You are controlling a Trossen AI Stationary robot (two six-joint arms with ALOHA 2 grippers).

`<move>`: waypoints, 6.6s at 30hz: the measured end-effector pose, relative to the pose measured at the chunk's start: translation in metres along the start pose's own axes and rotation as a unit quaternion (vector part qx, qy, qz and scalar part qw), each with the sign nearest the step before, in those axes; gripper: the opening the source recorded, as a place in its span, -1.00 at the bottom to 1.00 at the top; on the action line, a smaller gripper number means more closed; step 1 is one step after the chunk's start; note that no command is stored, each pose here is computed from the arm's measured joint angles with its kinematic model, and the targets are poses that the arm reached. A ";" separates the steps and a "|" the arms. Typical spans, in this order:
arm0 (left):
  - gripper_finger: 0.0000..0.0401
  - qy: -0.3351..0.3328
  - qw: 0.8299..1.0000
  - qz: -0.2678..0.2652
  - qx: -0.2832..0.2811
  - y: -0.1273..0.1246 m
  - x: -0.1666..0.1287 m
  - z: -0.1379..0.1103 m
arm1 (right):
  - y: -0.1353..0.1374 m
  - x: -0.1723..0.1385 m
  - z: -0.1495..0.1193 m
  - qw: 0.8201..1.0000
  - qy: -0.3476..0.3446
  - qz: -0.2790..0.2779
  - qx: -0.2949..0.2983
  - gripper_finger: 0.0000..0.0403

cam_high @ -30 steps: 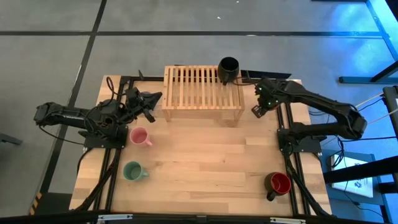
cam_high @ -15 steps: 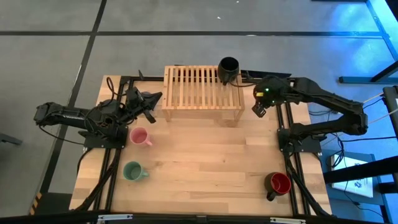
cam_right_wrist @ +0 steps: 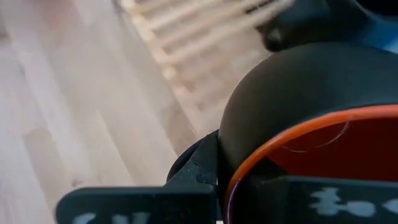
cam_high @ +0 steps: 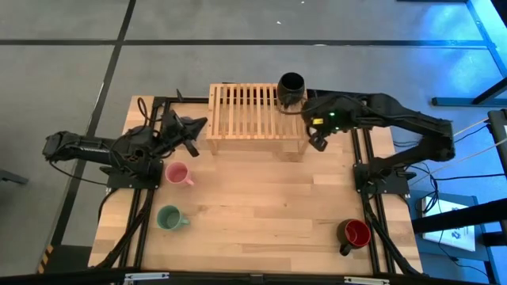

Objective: Place coffee mugs
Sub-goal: Put the orange mug on the shelf

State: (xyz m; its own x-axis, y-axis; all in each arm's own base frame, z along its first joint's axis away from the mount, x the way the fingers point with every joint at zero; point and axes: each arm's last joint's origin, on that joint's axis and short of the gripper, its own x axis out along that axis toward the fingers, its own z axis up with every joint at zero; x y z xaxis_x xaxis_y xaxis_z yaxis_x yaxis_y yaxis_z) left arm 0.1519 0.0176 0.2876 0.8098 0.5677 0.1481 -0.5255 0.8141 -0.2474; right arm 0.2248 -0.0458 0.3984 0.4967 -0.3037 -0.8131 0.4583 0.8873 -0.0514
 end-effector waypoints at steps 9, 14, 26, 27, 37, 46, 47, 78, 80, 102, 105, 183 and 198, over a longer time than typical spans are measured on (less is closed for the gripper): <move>-1.00 0.025 1.000 0.006 0.017 0.002 0.000 -0.005 | 0.043 0.009 0.057 0.995 0.004 0.089 -0.040 -0.99; -1.00 0.025 1.000 0.002 0.015 0.001 0.000 -0.006 | 0.054 0.022 0.081 0.994 0.011 0.105 -0.039 -0.99; -1.00 0.030 1.000 -0.010 0.003 0.001 0.000 -0.006 | 0.060 0.043 0.106 0.994 0.013 0.101 -0.031 -0.99; -1.00 0.030 1.000 -0.010 0.003 0.001 0.000 -0.006 | 0.060 0.047 0.106 0.995 0.017 0.100 -0.024 -0.99; -1.00 0.033 0.999 -0.010 0.006 0.001 0.000 -0.007 | 0.051 0.063 0.111 0.996 0.030 0.086 -0.008 -0.99; -1.00 0.045 0.999 -0.008 0.012 0.001 0.000 -0.009 | 0.050 0.064 0.120 0.994 -0.007 0.108 0.004 -0.99; -1.00 0.046 0.999 -0.008 0.013 0.001 0.000 -0.010 | 0.049 0.064 0.119 0.994 -0.003 0.109 0.006 -0.99; -1.00 0.050 0.999 -0.006 0.015 0.002 0.000 -0.010 | 0.019 0.127 0.117 0.993 0.086 0.076 0.002 -0.85; -1.00 0.049 0.999 -0.006 0.015 0.002 0.000 -0.010 | 0.019 0.127 0.118 0.994 0.082 0.070 0.002 -0.75; -1.00 0.049 0.999 -0.005 0.016 0.002 0.000 -0.010 | 0.014 0.125 0.129 0.999 0.024 0.026 -0.006 -0.19; -1.00 0.049 0.999 -0.005 0.016 0.002 0.000 -0.010 | 0.014 0.123 0.129 0.999 0.022 0.027 -0.006 -0.20; -0.48 0.097 0.990 -0.104 0.016 0.004 -0.013 -0.010 | 0.133 0.122 0.018 0.927 -0.252 -0.209 0.184 -0.20; -0.48 0.107 0.989 -0.097 0.023 0.003 -0.011 -0.014 | 0.163 0.126 -0.026 0.924 -0.284 -0.183 0.180 -0.25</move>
State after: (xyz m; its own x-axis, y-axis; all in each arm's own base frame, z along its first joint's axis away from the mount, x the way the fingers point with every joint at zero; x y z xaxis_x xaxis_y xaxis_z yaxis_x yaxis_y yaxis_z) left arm 0.1454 0.0123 0.2717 0.9309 0.3648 -0.0194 -0.3617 0.9127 -0.1899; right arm 0.3428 0.0692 0.2723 0.5198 -0.7846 -0.3381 0.8368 0.5472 0.0166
